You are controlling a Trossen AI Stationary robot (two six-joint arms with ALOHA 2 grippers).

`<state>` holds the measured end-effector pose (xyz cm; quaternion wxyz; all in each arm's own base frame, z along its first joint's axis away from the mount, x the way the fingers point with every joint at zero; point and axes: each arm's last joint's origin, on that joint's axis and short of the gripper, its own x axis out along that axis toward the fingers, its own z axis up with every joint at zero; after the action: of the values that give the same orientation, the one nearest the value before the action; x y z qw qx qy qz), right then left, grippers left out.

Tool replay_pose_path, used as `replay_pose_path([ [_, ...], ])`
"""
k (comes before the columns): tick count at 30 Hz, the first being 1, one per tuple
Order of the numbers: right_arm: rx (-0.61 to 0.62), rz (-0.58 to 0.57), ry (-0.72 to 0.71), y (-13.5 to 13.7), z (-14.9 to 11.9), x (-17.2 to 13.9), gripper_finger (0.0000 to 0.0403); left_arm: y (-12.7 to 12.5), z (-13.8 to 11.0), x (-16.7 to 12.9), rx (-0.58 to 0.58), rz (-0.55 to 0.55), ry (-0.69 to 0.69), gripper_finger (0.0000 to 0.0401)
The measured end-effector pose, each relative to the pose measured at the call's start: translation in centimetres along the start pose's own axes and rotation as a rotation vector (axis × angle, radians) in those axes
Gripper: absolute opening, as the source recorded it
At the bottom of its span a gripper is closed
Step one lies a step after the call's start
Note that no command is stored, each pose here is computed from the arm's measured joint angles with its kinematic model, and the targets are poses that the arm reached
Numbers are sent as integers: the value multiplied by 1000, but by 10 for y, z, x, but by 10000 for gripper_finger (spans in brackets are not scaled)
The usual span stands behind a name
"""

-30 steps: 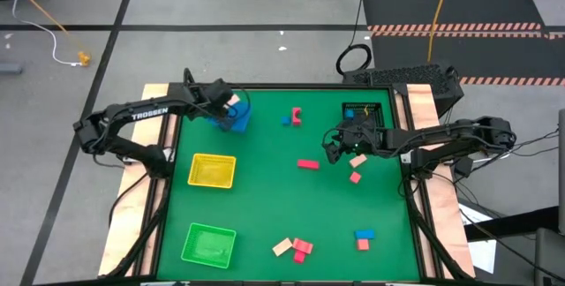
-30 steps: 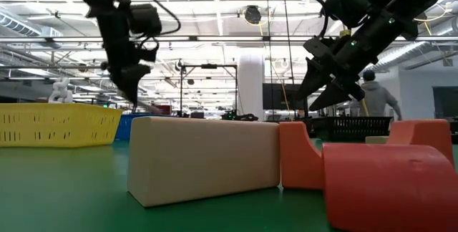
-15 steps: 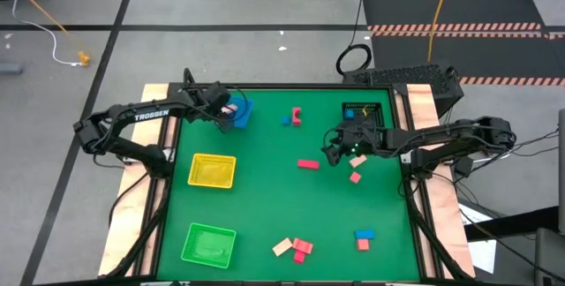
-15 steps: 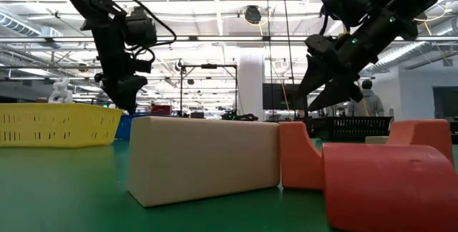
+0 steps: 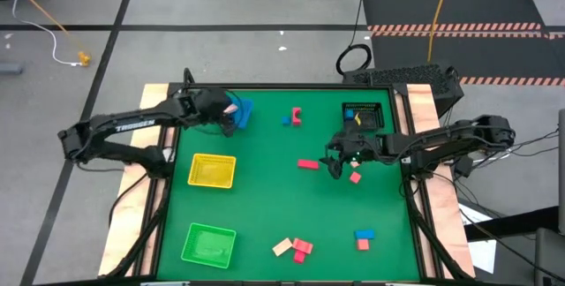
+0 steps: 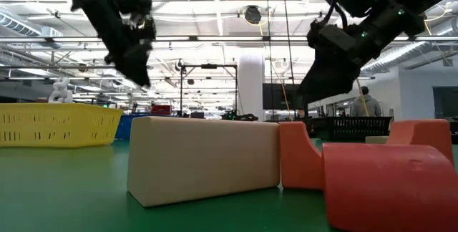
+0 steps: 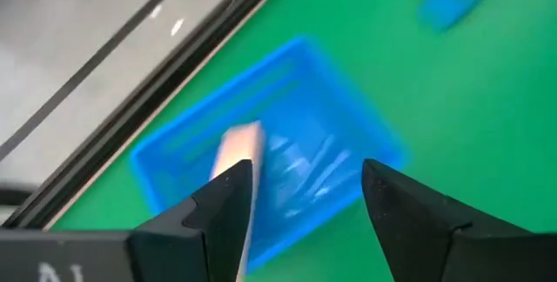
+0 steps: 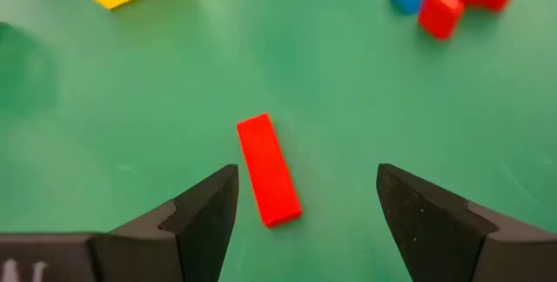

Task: Sort & place blocks by color
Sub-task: Put the middle red block into the yellow bin

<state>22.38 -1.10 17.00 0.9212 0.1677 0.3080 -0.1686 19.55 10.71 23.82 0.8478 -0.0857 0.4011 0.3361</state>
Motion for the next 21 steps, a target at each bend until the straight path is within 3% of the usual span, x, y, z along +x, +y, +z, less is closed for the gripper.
replay_pose_path([
  [7,-85,24,-135,15,-11,5,267,-39,7,-28,12,-270,-166,219],
  [11,-117,42,-107,21,-22,14,267,-65,6,-38,59,-375,-224,218],
  [21,-338,42,-39,30,-47,43,267,-102,-2,-61,150,-512,-302,219],
])
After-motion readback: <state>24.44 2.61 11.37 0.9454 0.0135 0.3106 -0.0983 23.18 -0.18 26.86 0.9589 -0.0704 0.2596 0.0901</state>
